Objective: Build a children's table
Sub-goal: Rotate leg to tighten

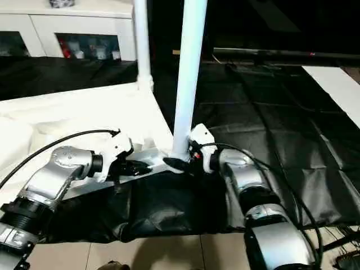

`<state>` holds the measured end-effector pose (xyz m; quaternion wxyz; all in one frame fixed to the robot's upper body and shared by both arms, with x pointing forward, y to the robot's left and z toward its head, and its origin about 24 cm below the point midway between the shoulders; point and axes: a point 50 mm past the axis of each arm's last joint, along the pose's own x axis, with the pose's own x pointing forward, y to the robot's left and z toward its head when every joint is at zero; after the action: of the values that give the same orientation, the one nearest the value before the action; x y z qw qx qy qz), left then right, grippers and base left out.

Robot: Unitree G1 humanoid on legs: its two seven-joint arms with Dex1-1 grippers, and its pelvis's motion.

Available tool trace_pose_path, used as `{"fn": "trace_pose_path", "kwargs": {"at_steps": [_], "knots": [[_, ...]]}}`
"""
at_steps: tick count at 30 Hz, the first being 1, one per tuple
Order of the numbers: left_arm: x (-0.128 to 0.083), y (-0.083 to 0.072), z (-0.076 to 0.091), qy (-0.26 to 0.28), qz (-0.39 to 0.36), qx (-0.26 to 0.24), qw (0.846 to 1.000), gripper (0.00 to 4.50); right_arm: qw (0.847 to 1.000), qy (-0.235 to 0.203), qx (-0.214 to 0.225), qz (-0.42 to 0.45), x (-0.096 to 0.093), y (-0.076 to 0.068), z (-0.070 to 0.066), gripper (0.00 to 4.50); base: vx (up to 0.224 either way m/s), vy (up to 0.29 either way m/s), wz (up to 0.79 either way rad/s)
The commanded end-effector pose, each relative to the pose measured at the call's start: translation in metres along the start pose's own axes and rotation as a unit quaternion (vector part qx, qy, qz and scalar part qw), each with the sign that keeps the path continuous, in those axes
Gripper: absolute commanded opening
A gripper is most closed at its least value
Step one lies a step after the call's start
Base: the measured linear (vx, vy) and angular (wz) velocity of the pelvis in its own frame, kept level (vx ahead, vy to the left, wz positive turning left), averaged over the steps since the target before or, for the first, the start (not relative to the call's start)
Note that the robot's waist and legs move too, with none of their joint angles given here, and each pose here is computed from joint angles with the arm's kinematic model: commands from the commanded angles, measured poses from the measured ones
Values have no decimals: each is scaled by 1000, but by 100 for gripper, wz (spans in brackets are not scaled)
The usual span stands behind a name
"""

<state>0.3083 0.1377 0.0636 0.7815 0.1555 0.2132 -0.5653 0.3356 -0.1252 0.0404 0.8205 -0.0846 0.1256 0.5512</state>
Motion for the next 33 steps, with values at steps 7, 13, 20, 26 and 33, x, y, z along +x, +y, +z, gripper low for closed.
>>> {"fn": "trace_pose_path", "kwargs": {"at_steps": [7, 13, 20, 26, 33], "knots": [[-1, -9, 20, -30, -50, 38, 998, 0, 997, 34, -6, 73, 2, 15, -10, 270, 0, 0, 0], [3, -4, 18, -26, -21, 32, 999, 0, 997, 21, 11, 76, 7, 20, -12, 267, 0, 0, 0], [25, 17, 29, -32, 131, 10, 991, 0, 991, 7, 82, -103, 33, 11, -14, 267, 0, 0, 0], [47, 23, 53, -59, 215, -26, 974, 0, 953, -14, 151, -261, 61, 8, -2, 267, 0, 0, 0], [59, 11, 56, -70, 191, -4, 979, 0, 952, -77, 168, -243, 77, 16, 16, 322, 0, 0, 0]]}}
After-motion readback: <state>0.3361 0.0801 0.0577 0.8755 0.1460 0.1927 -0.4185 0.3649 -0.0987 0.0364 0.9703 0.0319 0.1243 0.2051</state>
